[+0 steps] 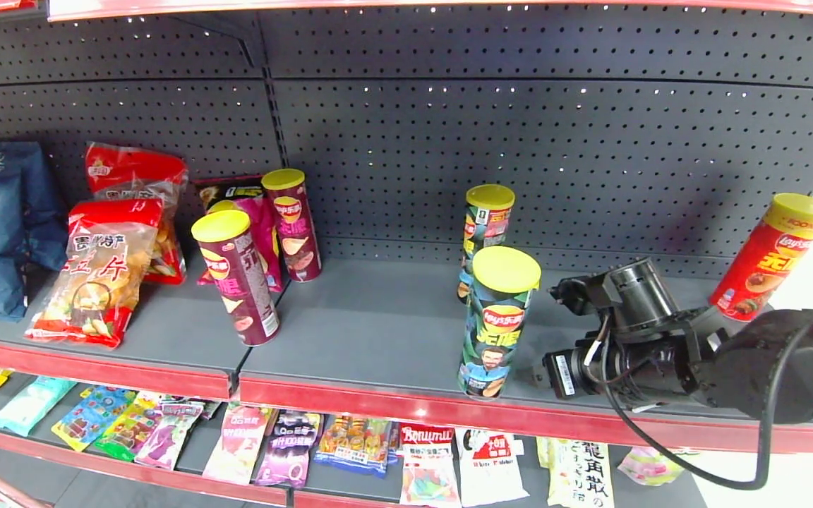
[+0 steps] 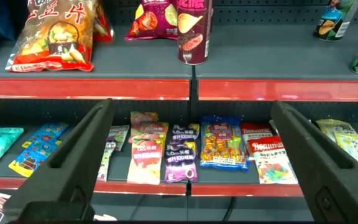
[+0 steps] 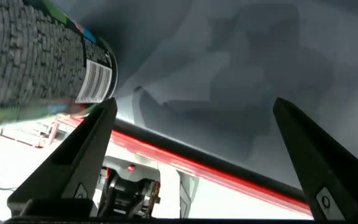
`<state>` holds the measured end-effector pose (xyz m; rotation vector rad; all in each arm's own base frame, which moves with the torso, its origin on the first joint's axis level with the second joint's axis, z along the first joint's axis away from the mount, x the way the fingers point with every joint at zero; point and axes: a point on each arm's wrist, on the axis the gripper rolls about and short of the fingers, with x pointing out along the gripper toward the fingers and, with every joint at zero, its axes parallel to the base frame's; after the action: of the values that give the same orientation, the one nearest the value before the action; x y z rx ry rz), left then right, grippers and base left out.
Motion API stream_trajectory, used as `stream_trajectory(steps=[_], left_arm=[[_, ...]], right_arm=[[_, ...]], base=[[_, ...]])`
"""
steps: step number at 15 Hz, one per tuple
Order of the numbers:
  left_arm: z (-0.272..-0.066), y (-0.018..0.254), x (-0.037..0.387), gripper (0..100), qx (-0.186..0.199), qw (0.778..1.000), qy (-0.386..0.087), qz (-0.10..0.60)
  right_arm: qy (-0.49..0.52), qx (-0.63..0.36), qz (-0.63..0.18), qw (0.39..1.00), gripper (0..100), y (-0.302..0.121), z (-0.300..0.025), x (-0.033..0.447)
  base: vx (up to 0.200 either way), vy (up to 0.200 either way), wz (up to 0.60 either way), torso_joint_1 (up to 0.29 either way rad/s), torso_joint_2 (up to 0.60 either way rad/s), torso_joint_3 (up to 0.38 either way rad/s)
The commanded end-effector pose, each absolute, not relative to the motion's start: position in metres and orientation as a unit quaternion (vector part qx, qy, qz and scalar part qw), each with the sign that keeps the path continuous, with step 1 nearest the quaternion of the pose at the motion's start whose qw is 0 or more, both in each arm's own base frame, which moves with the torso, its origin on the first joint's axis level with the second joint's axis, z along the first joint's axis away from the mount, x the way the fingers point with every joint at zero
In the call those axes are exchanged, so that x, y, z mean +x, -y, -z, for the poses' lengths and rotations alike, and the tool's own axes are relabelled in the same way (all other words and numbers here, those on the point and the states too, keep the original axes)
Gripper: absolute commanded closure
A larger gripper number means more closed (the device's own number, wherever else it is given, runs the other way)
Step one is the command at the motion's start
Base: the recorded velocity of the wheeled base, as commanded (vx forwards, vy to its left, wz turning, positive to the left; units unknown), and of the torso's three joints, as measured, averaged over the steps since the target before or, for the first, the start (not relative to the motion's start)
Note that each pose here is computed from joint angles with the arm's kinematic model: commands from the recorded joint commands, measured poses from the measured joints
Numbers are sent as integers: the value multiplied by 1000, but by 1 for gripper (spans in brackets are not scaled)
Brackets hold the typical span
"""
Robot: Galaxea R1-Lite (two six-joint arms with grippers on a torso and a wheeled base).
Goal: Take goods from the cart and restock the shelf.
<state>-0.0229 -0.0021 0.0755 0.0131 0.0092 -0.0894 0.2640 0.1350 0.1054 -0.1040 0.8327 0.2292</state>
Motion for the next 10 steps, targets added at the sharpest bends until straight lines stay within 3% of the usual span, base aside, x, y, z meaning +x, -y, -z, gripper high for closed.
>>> stream_trajectory(steps=[1, 10], left_arm=[[-75, 2, -23, 0, 7, 999, -4, 45], [-75, 2, -23, 0, 7, 999, -4, 45]], right_arm=[[-406, -53, -106, 906, 0, -137, -102, 268], [-401, -59, -120, 906, 0, -150, -102, 271]], base=[[0, 0, 0, 0, 0, 0], [0, 0, 0, 0, 0, 0]])
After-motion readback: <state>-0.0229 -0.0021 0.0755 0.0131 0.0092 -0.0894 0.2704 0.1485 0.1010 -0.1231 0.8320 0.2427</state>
